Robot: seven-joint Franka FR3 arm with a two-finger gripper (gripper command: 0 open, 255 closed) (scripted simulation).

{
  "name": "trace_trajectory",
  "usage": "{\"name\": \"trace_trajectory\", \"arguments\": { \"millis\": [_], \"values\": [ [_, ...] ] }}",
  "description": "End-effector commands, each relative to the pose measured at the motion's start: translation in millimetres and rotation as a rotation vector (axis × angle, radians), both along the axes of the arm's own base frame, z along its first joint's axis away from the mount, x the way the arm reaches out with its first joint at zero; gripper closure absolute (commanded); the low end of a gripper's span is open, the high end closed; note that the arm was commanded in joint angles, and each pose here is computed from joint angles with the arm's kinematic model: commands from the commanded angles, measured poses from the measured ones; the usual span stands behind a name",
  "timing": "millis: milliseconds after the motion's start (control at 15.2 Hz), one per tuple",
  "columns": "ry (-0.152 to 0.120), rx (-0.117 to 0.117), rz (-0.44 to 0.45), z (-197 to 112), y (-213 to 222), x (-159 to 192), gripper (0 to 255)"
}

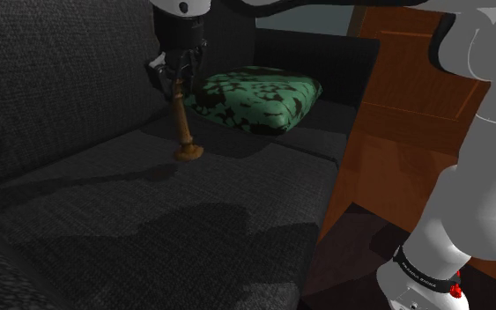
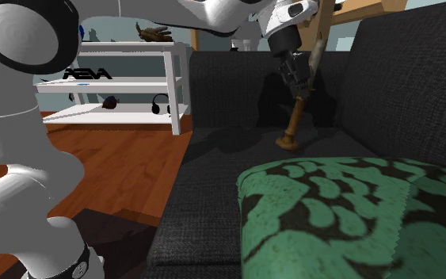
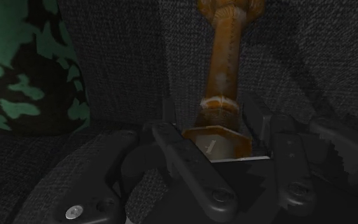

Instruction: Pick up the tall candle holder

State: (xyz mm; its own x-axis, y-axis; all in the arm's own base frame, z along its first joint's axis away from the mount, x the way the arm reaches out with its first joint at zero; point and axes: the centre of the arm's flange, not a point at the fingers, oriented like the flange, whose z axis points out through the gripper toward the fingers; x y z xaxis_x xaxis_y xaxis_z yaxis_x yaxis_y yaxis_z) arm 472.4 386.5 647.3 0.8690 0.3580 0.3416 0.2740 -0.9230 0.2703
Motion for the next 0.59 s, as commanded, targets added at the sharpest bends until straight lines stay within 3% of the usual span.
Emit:
{"name": "trace_trajectory", "arguments": {
  "millis": [0, 528],
  "values": [
    [0.000, 0.000, 0.000, 11, 0, 0, 255],
    [0.000, 0.000, 0.000, 43, 0, 0, 255]
  ]
}}
